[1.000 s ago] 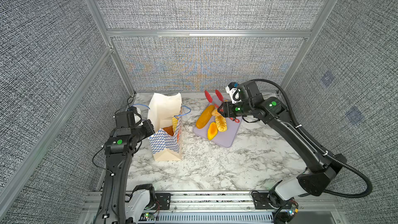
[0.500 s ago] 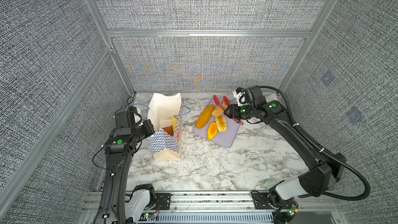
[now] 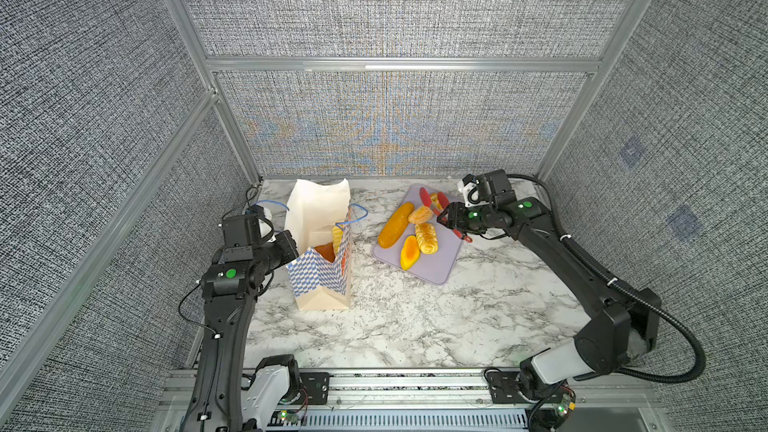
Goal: Place the fake bread into the paper bag
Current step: 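Move the empty tongs with the right gripper back over the tray, then lower the open tongs around the sugared bun on the tray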
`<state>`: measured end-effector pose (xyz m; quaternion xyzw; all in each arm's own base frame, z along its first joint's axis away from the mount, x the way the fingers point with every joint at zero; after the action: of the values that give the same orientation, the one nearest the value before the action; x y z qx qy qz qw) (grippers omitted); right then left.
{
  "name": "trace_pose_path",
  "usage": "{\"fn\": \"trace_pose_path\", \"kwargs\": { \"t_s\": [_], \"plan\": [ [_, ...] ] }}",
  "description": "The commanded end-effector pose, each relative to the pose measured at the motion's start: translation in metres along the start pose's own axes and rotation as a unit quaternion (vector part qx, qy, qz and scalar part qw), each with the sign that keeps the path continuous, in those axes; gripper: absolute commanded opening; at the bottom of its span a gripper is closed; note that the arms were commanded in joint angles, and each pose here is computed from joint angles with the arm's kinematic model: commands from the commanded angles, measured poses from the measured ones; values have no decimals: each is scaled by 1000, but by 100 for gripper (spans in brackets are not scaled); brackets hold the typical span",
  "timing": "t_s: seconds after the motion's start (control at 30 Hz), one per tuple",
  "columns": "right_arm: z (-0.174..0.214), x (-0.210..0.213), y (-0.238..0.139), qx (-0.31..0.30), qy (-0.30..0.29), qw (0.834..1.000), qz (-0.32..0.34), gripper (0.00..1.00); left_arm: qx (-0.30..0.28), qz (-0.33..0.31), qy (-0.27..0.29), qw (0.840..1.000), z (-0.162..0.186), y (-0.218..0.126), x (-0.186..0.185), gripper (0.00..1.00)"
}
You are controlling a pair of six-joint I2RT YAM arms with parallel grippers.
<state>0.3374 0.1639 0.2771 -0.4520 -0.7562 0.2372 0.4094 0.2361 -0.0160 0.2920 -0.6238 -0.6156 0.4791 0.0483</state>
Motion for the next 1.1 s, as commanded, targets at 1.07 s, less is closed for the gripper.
{"fn": "trace_pose_path", "kwargs": {
  "t_s": [1.07],
  "plan": [
    [2, -41, 57, 29, 101, 993, -48, 64, -6, 3, 5, 1000, -4, 0, -2, 4]
  ]
}}
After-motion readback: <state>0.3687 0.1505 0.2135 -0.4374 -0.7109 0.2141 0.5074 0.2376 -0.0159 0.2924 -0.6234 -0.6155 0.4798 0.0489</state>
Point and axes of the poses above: each gripper's point midway between its finger pads, its own y axis out along the fingers, its own x axis along the line the jaws close on, z = x × y, the point moved 6 cm from there along -y, back along the fingers, and after that the axes turned 8 degrees about -y, right-handed, at the moved point
